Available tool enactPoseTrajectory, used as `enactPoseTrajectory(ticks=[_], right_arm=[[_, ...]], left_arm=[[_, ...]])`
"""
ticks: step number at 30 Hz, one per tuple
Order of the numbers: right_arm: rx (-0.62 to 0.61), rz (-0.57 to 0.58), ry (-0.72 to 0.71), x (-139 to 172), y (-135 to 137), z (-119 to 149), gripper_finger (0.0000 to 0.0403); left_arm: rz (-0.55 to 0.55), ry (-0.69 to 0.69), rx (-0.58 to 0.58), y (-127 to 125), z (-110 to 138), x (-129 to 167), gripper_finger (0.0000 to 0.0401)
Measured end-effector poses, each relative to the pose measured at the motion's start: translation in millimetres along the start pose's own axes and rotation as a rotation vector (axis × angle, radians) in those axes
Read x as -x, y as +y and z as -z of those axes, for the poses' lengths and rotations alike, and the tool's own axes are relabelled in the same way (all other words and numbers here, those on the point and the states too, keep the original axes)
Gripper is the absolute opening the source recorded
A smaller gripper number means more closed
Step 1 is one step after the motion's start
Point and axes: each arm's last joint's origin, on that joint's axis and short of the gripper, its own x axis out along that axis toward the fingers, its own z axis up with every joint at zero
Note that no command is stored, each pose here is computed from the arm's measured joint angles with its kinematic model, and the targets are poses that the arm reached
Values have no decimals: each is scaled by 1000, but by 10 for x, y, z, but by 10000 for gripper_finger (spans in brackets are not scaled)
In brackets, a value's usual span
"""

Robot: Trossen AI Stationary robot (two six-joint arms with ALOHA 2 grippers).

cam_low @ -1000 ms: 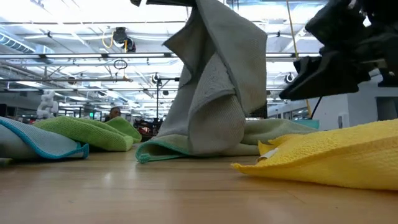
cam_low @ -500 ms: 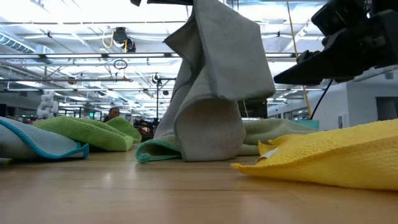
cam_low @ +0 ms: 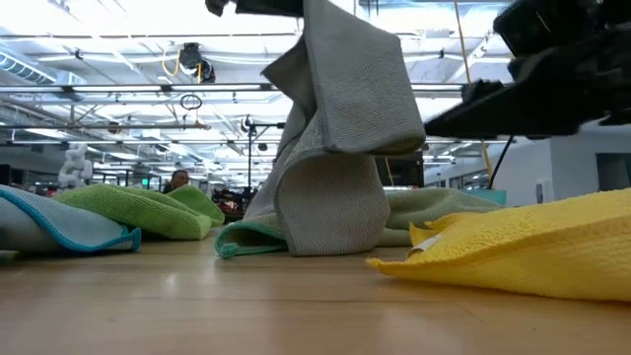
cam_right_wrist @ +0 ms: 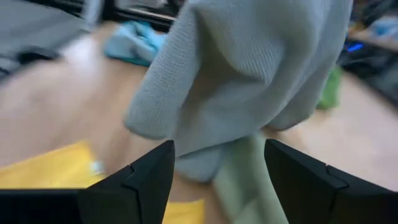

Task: Fold microfiber towels
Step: Fold the gray microfiber cloth

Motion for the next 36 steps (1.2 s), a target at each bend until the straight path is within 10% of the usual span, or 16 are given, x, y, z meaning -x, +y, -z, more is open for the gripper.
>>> enactPoseTrajectory(ticks=[7, 20, 36], right_arm=[[201, 218, 20, -242, 262, -78, 242], [434, 224, 57, -481, 496, -58, 242], [413, 308, 70, -713, 213, -40, 241]], left_arm=[[-82, 91, 129, 183, 119, -193, 15], [-161, 186, 256, 342, 260, -314, 9], [-122, 159, 303, 324, 217, -322, 5]])
